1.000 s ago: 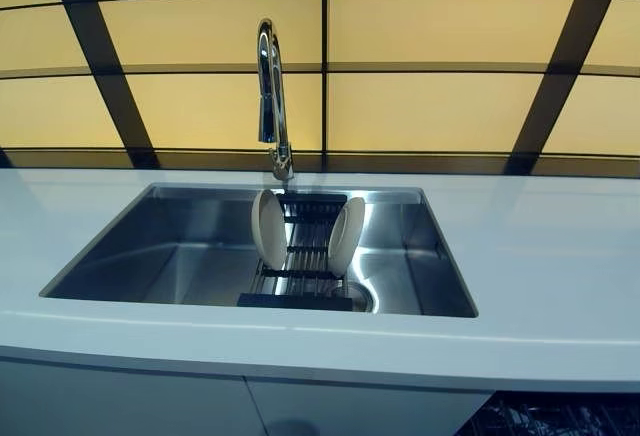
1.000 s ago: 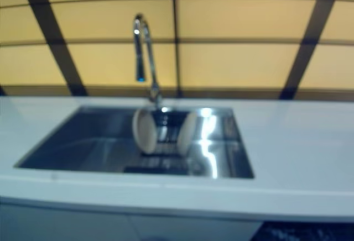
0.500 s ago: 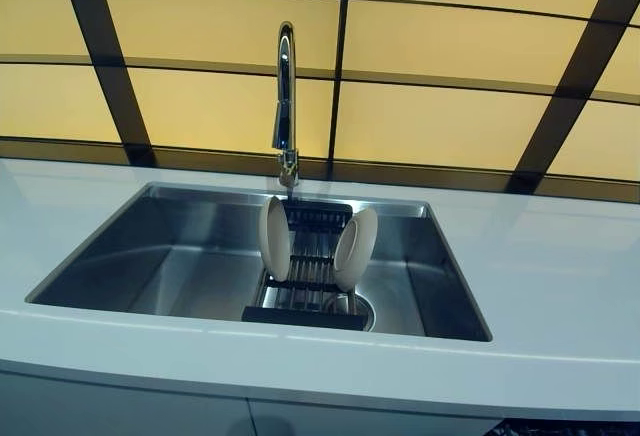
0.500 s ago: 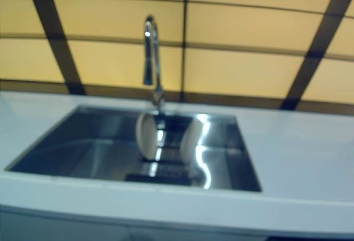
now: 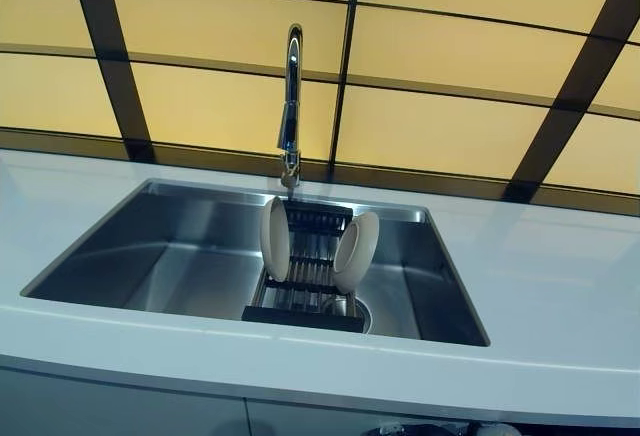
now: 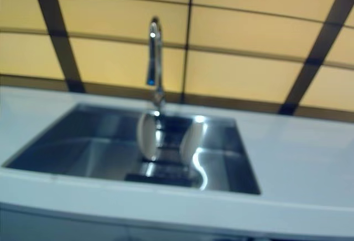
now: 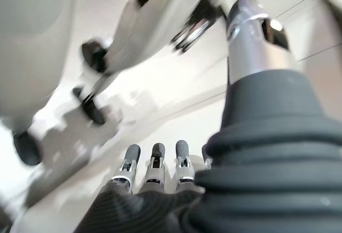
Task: Take plates into dishwasher
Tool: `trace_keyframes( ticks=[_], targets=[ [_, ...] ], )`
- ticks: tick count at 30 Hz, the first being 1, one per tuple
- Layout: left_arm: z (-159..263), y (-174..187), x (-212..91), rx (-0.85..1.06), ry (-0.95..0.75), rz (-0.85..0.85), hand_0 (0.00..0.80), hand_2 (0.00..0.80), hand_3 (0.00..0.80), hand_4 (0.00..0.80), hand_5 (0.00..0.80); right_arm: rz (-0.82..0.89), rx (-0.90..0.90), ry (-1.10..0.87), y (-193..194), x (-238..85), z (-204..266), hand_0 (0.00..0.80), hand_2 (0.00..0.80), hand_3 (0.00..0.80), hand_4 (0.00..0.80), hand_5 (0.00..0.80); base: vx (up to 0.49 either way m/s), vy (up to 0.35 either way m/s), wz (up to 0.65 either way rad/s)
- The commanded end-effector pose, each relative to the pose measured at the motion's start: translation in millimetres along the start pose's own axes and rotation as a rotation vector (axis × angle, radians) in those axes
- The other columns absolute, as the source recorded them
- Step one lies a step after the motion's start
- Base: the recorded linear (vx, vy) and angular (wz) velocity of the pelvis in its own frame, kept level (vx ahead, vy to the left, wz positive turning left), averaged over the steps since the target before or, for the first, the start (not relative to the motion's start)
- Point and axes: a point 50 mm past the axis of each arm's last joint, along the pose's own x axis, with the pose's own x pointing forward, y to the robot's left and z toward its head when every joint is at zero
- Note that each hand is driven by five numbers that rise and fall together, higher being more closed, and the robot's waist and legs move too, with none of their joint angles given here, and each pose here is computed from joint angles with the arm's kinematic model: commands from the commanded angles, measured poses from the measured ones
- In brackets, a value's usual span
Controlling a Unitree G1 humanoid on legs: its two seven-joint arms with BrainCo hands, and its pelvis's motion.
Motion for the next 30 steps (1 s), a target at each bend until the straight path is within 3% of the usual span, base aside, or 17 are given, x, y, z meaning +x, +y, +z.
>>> trace_keyframes(
  ticks=[1,8,19,22,27,30],
  targets=[
    [0.6,0.4,0.8,0.032,-0.013,0.002,0.000,0.000,0.000,0.000,0.000,0.150,-0.032,-0.176,5.3,-5.2,43.6,0.000,0.000,0.000,0.000,0.000,0.000,0.000,0.00],
    [-10.2,-2.5,0.9,0.039,0.003,-0.002,0.000,0.000,0.000,0.000,0.000,0.386,0.027,-0.306,24.0,-2.7,73.6,0.000,0.000,0.000,0.000,0.000,0.019,0.001,-0.05],
    [-19.1,-5.3,1.3,0.042,0.018,-0.010,0.000,0.000,0.000,0.000,0.000,0.685,0.123,-0.357,54.8,9.7,94.4,0.000,0.000,0.000,0.000,0.000,0.000,0.000,0.00],
    [-20.3,-6.8,1.9,0.047,0.022,-0.016,0.000,0.000,0.000,0.000,0.000,0.829,0.170,-0.299,71.4,19.5,94.9,0.000,0.000,0.000,0.000,0.000,0.006,0.004,-0.01],
    [-20.4,-8.2,2.3,0.036,0.020,-0.017,0.000,0.000,0.000,0.000,0.000,0.834,0.160,-0.136,77.9,27.9,79.7,0.000,0.000,0.000,0.000,0.000,0.006,0.003,-0.02],
    [-19.8,-7.6,2.4,0.025,0.019,-0.016,0.000,0.000,0.000,0.000,0.000,0.846,0.254,-0.080,86.7,31.8,73.8,0.000,0.000,0.000,0.000,0.000,0.000,0.000,0.00]
  ],
)
